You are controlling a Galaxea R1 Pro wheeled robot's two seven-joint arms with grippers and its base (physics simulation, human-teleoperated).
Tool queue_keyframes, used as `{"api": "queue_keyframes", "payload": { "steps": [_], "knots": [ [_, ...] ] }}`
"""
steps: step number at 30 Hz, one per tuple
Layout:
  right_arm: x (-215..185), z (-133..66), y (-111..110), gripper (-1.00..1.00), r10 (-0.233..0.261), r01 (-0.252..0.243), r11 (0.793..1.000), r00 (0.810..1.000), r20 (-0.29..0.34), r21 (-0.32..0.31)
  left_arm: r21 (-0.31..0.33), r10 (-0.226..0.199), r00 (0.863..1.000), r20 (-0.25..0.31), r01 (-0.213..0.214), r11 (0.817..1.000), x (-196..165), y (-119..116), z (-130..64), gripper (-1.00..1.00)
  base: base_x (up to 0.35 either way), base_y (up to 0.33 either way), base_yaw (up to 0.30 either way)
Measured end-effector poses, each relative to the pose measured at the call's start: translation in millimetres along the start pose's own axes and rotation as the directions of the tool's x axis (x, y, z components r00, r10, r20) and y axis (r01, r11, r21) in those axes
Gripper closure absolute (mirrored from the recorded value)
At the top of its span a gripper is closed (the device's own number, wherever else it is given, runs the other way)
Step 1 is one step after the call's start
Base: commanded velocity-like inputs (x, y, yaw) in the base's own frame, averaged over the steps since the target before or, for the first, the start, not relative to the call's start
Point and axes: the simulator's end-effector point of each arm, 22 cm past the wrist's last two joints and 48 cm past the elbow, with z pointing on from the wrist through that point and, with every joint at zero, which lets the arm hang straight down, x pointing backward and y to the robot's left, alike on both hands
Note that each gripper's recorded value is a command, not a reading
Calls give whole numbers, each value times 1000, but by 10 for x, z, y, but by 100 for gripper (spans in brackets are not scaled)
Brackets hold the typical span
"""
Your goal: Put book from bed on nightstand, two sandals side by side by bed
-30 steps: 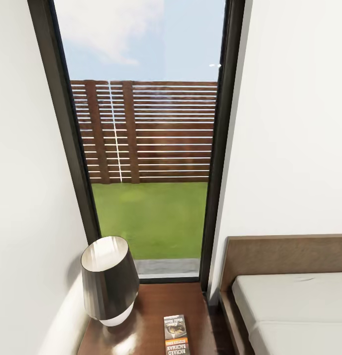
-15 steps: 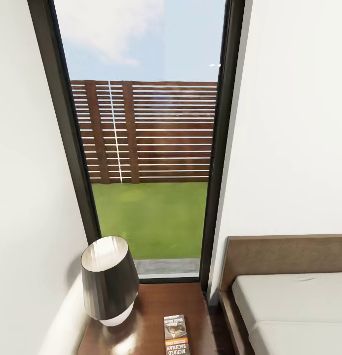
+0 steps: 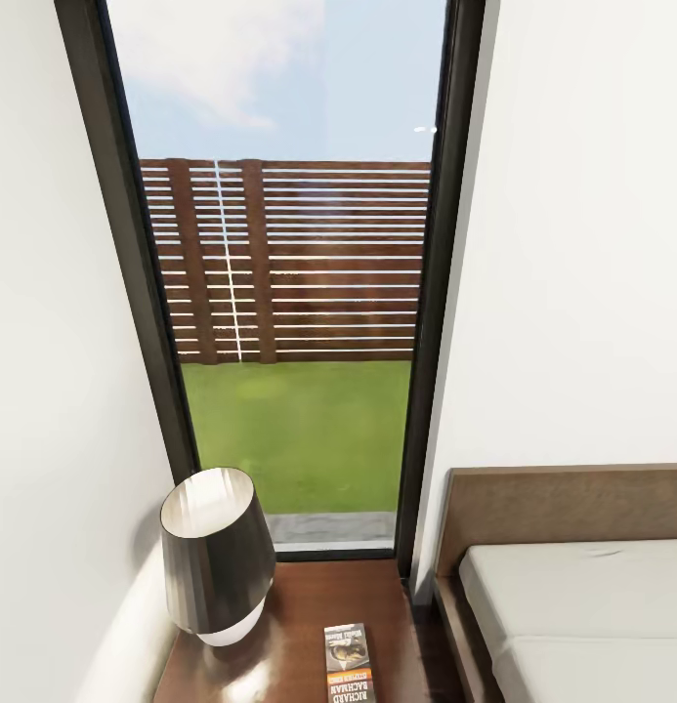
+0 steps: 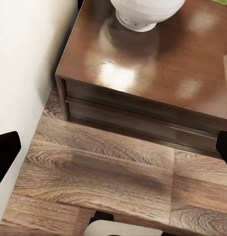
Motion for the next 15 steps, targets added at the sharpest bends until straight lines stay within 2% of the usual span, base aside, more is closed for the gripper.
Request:
{"api": "queue_keyframes", "payload": {
  "steps": [15],
  "knots": [
    [5,6,15,-100,0,0,1000,1000,-1,-2,1,-1,1000,-2,1,1000,8,-8,-1,-100,0,0,0]
  ]
}}
